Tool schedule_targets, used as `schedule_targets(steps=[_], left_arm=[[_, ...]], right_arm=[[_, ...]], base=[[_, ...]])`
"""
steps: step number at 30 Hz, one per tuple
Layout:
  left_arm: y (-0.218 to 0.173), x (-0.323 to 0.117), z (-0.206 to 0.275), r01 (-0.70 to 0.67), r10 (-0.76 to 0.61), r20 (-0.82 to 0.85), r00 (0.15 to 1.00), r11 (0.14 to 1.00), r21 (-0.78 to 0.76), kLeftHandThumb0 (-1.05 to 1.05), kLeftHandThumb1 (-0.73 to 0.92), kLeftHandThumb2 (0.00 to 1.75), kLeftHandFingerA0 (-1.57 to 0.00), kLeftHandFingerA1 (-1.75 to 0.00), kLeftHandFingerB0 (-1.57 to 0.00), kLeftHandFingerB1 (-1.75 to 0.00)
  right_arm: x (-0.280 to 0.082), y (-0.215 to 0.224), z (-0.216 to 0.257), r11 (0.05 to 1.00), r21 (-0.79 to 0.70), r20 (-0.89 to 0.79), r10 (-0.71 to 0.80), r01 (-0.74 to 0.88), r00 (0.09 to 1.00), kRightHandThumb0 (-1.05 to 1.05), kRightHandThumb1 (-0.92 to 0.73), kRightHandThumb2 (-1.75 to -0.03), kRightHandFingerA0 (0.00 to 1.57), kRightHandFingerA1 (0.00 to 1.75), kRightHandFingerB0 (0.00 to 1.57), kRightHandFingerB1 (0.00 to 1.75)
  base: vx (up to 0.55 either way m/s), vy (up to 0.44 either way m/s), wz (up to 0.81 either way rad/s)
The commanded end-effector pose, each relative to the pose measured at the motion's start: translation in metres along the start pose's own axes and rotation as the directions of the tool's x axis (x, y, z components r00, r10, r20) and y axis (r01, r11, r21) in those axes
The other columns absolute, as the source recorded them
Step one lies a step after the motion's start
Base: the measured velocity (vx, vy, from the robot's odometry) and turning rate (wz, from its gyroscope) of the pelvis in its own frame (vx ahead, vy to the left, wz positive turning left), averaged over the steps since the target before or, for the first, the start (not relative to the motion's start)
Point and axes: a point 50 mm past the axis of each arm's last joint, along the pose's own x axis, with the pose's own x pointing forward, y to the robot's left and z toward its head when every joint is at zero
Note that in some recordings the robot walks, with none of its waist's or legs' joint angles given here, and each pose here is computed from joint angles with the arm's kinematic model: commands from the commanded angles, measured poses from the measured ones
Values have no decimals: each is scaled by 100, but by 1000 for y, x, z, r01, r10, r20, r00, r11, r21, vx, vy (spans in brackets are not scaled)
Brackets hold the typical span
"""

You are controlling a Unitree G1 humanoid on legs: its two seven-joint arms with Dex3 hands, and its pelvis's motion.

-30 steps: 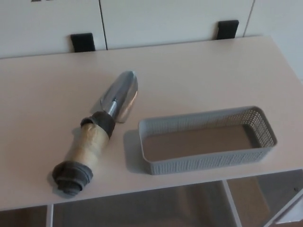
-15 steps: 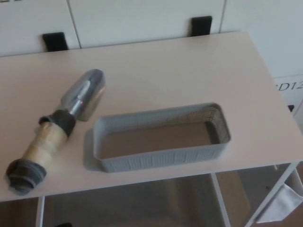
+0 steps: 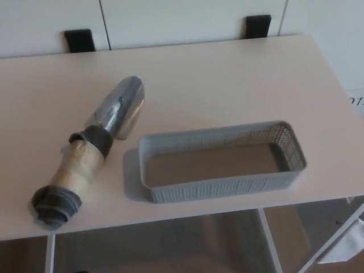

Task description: The robot walks towards a desk on which a shovel is kept on the left hand side and a container is kept on the right hand side. The robot picks up the shovel using its left hand and places it in the container.

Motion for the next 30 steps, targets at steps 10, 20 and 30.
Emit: schedule_targets(steps=[10,20,30], left_arm=[[0,-1,1,6,-6,9,1000,1000,5,-28,60,58,-51,-41,-41,-36],[-10,-4,16,149,-166,33,986,944,296,-40,63,59,-45,-37,-33,-32],[-62,-122,167,628,-901,193,389,412,660,-52,60,58,-44,-39,-36,-33]], right_arm=[[-1,-6,3,1000,-14,25,-11,12,1000,-40,-31,-75,85,68,59,60],[-2,-10,8,1000,-5,36,-23,23,999,-33,-41,-52,89,51,70,49],[4,-7,14,1000,1,42,-19,19,999,-31,-43,-51,87,51,69,48]], base=[[-18,-3,5],[0,0,0],[0,0,0]])
